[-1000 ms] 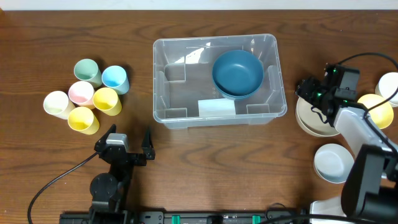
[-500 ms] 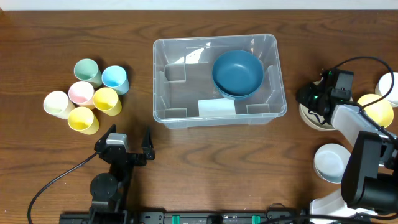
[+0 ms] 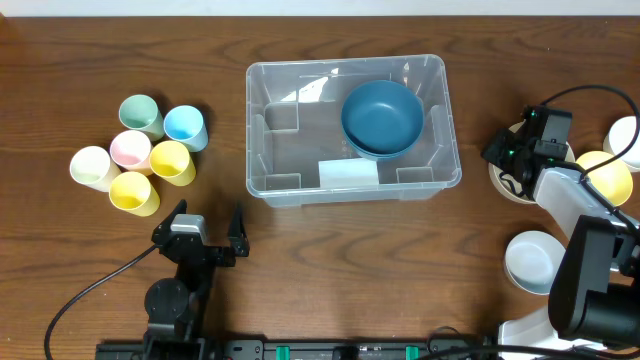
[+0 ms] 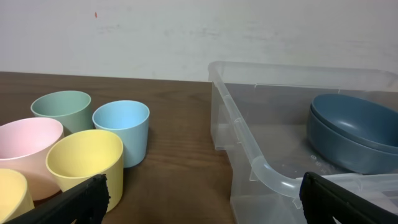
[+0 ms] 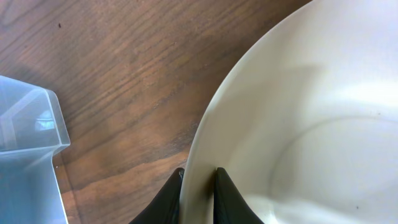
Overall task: Pack container
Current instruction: 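Return the right gripper to the cream bowl and grasp its rim, then carry the cream bowl and stack it onto the teal bowls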
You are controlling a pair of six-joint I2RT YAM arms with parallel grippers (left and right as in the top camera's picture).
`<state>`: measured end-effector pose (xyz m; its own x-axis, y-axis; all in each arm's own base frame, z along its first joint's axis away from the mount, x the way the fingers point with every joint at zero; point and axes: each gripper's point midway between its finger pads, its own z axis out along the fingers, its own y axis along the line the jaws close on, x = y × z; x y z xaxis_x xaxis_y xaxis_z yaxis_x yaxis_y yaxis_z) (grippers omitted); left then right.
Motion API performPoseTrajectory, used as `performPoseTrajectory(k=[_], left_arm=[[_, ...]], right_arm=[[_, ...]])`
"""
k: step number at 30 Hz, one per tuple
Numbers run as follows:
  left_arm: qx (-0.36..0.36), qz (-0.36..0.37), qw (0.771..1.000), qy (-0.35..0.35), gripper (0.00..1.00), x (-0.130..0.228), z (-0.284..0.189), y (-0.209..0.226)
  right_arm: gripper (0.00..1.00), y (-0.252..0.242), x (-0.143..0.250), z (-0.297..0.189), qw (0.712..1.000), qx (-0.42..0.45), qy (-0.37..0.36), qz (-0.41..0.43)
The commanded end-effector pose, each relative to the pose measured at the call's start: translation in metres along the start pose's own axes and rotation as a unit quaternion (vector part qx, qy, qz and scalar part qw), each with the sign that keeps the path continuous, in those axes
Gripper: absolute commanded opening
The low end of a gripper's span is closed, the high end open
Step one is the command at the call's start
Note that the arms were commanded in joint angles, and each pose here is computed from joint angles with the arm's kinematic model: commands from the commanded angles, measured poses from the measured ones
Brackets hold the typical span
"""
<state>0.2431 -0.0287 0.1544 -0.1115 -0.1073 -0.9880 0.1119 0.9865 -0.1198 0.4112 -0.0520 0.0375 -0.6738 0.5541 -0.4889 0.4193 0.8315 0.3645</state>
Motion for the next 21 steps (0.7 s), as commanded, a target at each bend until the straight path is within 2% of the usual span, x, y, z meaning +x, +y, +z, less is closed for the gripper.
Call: performPoseTrajectory(k=[1,6,13,21], left_arm=[[0.003,0.002,1.000,0.026,0.98,0.016,0.001,0.000],[0.003,0.002,1.000,0.026,0.98,0.016,0.001,0.000],[0.003,0.002,1.000,0.026,0.98,0.016,0.001,0.000],[0.003,0.002,1.000,0.026,0.98,0.016,0.001,0.000]], right_arm=[[0.01,0.003,0.012,0.001,1.000,-0.009,0.022,0.011],[0.01,0.022,-0.017,-0.032,0.999,-0.028,-0.016,0.005],[0.01,0.071,-0.064,-0.130,0.991,-0.092,-0.092,-0.018],[0.01,0.112,-0.074,-0.231,0.966,-0.174,-0.186,-0.045]])
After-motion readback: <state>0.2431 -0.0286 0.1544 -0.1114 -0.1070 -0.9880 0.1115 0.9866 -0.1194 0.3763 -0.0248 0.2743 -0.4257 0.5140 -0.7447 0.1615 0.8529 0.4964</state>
